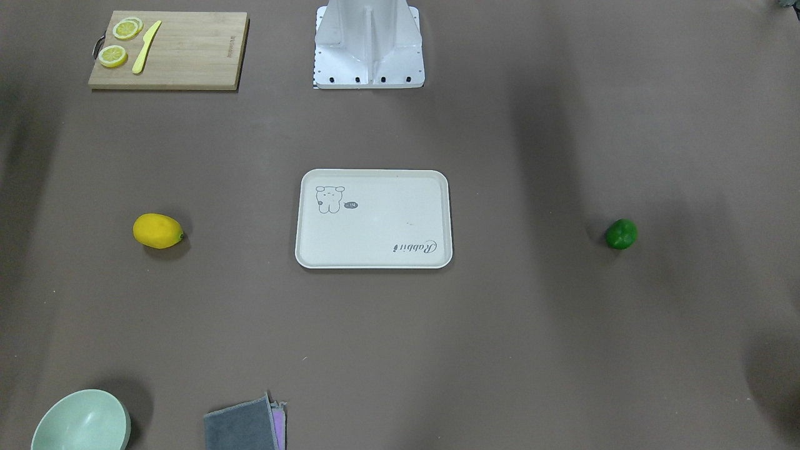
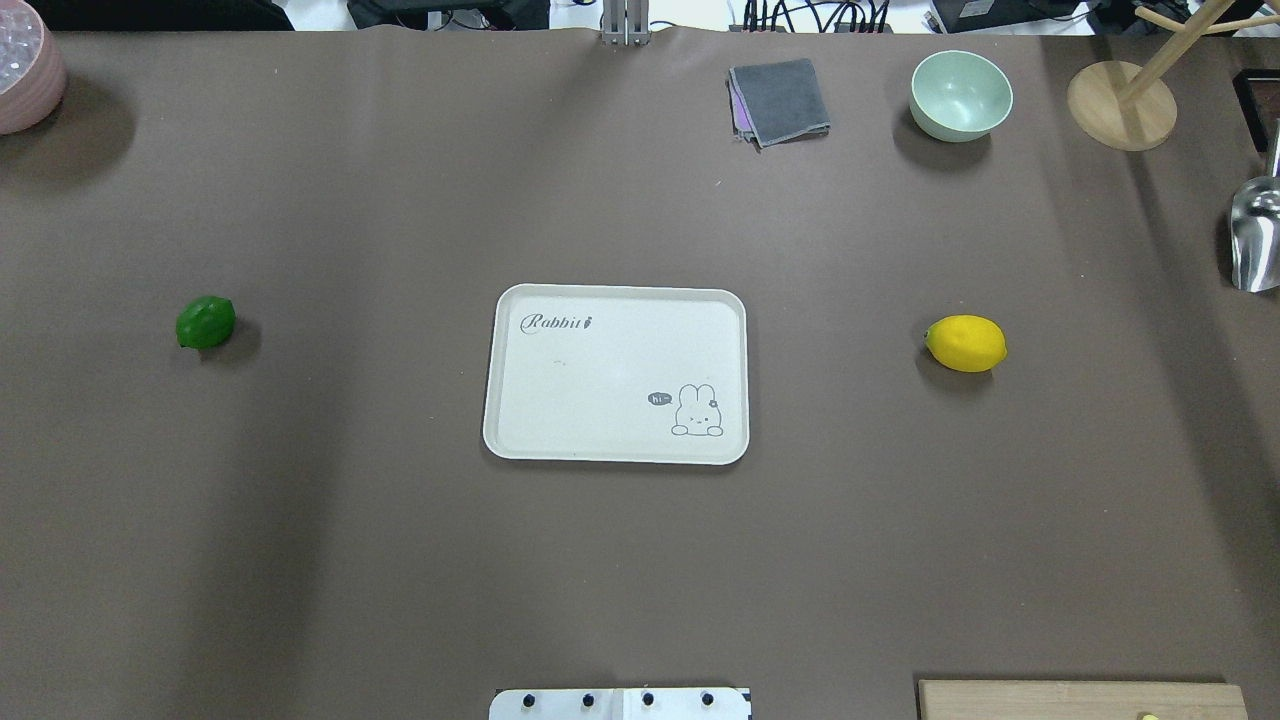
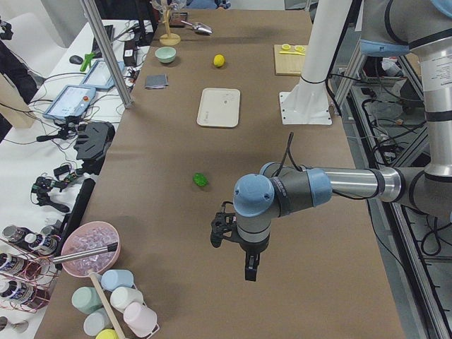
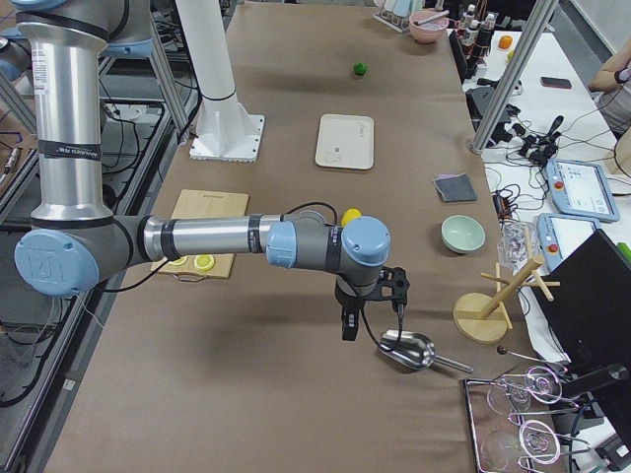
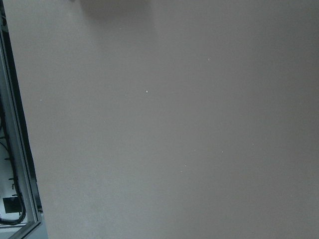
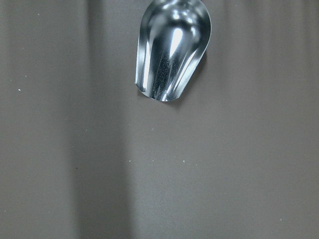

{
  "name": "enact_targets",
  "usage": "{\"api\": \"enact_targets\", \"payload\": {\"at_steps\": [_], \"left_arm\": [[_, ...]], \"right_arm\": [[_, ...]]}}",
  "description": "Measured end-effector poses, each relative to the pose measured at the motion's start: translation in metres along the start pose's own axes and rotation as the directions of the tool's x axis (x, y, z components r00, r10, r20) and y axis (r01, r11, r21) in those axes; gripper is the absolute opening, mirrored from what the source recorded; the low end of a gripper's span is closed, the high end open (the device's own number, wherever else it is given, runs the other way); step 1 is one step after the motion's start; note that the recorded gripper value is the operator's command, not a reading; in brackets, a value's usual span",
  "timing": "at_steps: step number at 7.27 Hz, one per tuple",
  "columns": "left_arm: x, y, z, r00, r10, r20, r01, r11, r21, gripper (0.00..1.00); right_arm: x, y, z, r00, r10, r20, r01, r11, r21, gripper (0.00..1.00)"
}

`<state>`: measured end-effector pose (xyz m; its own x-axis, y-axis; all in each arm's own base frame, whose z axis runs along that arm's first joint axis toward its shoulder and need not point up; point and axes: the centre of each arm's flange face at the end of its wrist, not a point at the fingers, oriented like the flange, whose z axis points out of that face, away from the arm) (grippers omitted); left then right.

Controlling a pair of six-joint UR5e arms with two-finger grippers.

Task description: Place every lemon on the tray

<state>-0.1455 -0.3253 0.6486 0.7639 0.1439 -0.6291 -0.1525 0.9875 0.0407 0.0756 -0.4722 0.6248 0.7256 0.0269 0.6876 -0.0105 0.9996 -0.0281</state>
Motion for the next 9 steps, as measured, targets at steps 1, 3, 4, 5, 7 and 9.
{"api": "enact_targets", "payload": {"at_steps": [1, 3, 4, 5, 7, 9], "left_arm": [[0.000, -0.001, 0.000, 1.000, 0.000, 0.002, 0.000, 1.000, 0.000, 0.98], [0.000, -0.001, -0.001, 1.000, -0.009, 0.003, 0.009, 1.000, 0.001, 0.98], [0.001, -0.001, -0.002, 1.000, -0.019, 0.000, 0.019, 1.000, -0.002, 0.98], [0.004, -0.003, -0.006, 0.999, -0.044, -0.004, 0.044, 0.999, -0.001, 0.98], [0.027, -0.018, -0.023, 0.991, -0.136, -0.008, 0.136, 0.990, 0.024, 0.98], [0.088, -0.064, -0.029, 0.980, -0.195, -0.032, 0.195, 0.981, 0.014, 0.98]], "right_arm": [[0.000, 0.000, 0.000, 1.000, 0.000, 0.000, 0.000, 1.000, 0.000, 0.99], [0.000, 0.000, 0.000, 1.000, 0.000, 0.001, 0.000, 1.000, 0.000, 0.99], [0.000, 0.000, 0.000, 1.000, 0.000, 0.001, 0.000, 1.000, 0.000, 0.99], [-0.001, 0.000, 0.000, 1.000, 0.000, 0.004, 0.000, 1.000, 0.000, 0.99], [-0.007, -0.001, 0.002, 1.000, -0.006, 0.029, 0.006, 1.000, -0.002, 0.99], [-0.035, -0.005, 0.007, 0.997, -0.030, 0.064, 0.031, 0.999, -0.012, 0.99]]}}
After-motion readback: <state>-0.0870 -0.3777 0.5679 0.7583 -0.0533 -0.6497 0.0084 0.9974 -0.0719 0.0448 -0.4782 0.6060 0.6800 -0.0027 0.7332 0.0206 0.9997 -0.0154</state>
